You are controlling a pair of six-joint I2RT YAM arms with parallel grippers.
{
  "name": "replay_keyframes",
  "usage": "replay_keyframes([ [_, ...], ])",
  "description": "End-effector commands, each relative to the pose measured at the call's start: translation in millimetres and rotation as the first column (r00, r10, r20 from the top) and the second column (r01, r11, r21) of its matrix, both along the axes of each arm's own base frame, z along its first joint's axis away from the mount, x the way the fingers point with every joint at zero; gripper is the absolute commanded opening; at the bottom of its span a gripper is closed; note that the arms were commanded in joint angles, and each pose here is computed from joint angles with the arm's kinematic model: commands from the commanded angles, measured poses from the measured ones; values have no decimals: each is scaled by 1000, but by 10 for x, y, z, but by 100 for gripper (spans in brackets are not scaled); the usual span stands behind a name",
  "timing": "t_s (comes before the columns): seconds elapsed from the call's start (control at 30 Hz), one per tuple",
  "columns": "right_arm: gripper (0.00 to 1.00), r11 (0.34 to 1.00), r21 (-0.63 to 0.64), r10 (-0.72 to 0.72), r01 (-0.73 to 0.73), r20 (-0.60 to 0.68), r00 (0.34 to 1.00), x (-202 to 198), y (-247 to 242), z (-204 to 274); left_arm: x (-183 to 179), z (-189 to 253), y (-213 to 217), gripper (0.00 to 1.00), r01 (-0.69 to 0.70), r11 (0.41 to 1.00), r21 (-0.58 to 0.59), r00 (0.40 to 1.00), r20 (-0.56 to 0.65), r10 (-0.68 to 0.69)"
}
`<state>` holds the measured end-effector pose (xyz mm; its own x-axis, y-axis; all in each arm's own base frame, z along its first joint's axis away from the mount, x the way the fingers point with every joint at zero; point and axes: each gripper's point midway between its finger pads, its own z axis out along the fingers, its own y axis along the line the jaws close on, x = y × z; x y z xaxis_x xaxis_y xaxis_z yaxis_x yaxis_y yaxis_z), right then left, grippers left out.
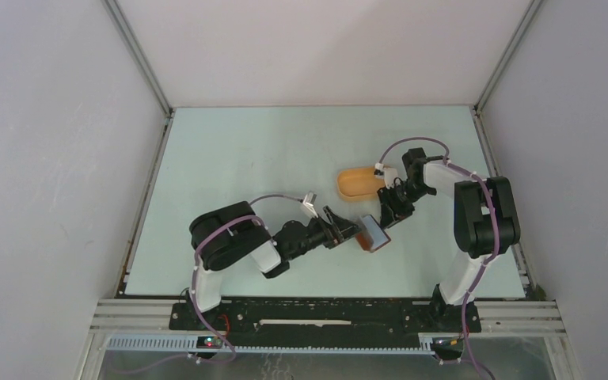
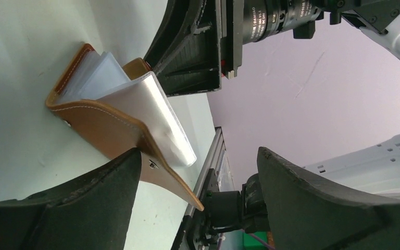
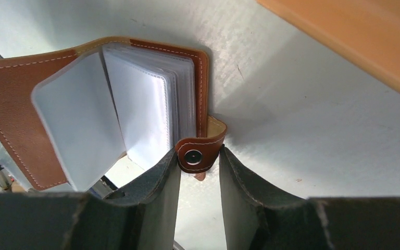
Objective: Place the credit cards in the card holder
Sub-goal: Close the card holder at the center of the board.
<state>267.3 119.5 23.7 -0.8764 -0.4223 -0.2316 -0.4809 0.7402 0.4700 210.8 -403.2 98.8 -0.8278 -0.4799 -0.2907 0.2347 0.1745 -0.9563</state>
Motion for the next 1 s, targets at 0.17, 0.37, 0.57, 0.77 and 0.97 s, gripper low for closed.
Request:
replay_keyframes([
  [0.17,44,989,142,-50,51,-10,999,68,50,261,161,87,-213,82,-5,990,143,999,37,-1],
  [0.37,48,980,175,-90,93,-25,996,115,-5,286,232,-116,-243,68,-7,964,267,1000,4,6],
  [0.57,44,982,141,-128,127,-3,992,217,-96,235,305,-238,-263,61,-10,931,364,1000,6,9],
  [0.77,34,983,123,-141,136,34,989,297,-124,237,406,-217,-258,61,-42,903,427,999,46,25],
  [0.97,26,984,110,-150,143,61,987,352,-150,246,451,-146,-312,61,-37,889,456,997,74,4],
])
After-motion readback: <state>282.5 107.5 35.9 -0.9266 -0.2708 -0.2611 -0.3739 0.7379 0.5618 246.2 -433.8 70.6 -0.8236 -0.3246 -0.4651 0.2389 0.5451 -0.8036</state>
